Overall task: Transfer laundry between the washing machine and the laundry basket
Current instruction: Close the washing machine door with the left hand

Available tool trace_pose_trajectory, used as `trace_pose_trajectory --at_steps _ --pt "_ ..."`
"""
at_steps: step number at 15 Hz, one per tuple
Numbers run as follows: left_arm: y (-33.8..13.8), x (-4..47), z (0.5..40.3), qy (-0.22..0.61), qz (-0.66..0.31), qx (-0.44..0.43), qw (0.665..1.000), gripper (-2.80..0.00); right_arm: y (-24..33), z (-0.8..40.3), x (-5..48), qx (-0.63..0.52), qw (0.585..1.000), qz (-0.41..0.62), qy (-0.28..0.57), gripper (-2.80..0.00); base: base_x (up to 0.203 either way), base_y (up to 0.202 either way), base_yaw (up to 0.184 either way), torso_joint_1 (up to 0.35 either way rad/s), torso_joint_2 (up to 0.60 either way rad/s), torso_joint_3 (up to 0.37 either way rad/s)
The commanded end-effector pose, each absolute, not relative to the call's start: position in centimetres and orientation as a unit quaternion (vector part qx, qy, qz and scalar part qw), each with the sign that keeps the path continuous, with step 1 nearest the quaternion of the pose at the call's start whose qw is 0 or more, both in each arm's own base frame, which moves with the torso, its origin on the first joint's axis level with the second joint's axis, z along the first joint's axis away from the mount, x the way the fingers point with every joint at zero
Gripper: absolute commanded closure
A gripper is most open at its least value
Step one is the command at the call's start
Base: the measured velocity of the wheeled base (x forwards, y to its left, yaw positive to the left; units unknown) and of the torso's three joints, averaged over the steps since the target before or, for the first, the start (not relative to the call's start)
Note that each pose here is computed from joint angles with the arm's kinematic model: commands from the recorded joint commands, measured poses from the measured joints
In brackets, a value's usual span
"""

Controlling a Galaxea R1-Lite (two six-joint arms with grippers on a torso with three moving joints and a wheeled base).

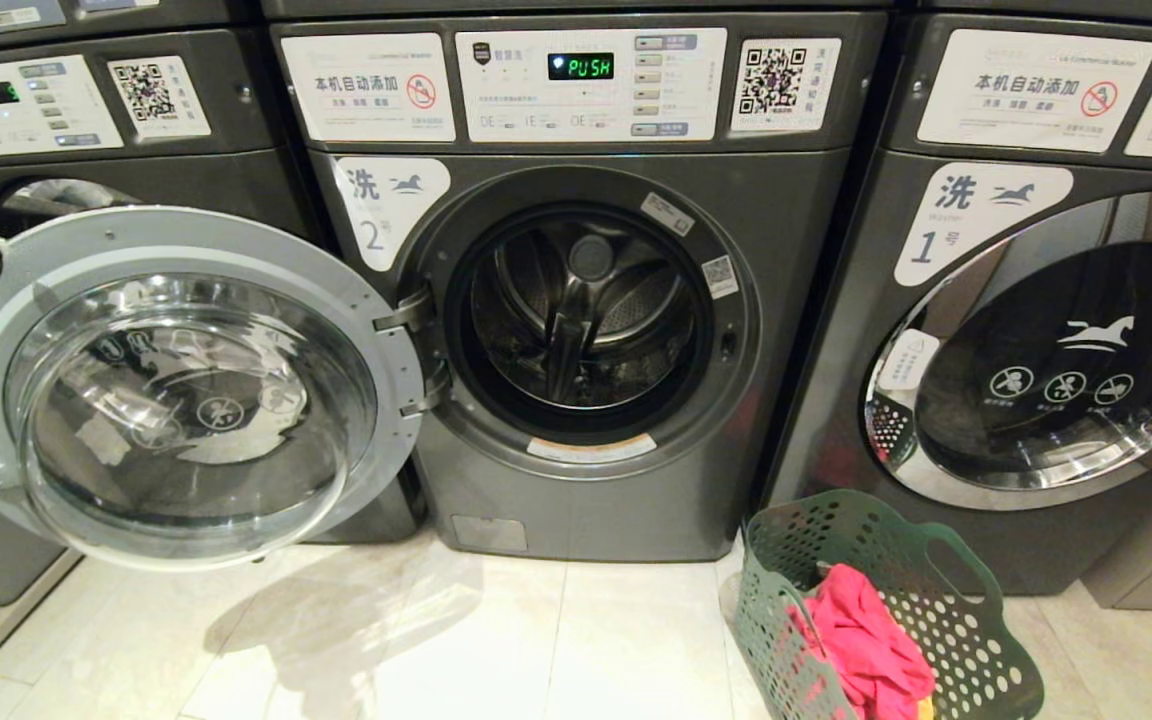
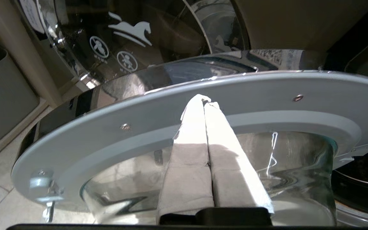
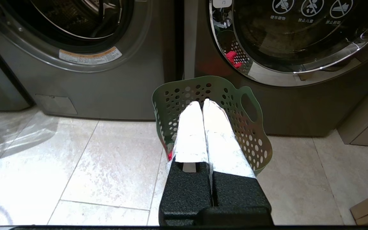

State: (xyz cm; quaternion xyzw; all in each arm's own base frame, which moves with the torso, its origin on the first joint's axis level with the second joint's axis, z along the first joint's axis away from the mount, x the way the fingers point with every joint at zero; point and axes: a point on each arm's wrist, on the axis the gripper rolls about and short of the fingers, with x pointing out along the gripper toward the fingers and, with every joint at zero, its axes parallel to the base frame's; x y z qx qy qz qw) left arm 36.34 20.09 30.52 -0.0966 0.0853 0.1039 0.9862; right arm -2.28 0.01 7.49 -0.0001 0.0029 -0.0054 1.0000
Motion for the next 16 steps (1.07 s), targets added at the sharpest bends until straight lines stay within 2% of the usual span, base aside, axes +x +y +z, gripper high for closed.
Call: trace_pose_trajectory --at_steps 1,7,16 --pt "19.9 36.0 30.9 0.086 0.103 -0.097 0.986 0.00 0.0 7.5 -2.3 0.000 1.000 -0.005 0.004 0.00 0.000 0.000 0.000 0.000 0.00 0.000" --pt "19.3 35.5 29.9 0.147 0.101 -0.125 0.976 0.00 0.0 7.5 -2.3 0.000 1.000 -0.005 0.004 0.00 0.000 0.000 0.000 0.000 0.00 0.000" --pt "17.0 35.7 30.4 0.154 -0.006 -0.201 0.967 0.00 0.0 7.5 -2.3 0.000 1.000 -0.005 0.004 0.00 0.000 0.000 0.000 0.000 0.00 0.000"
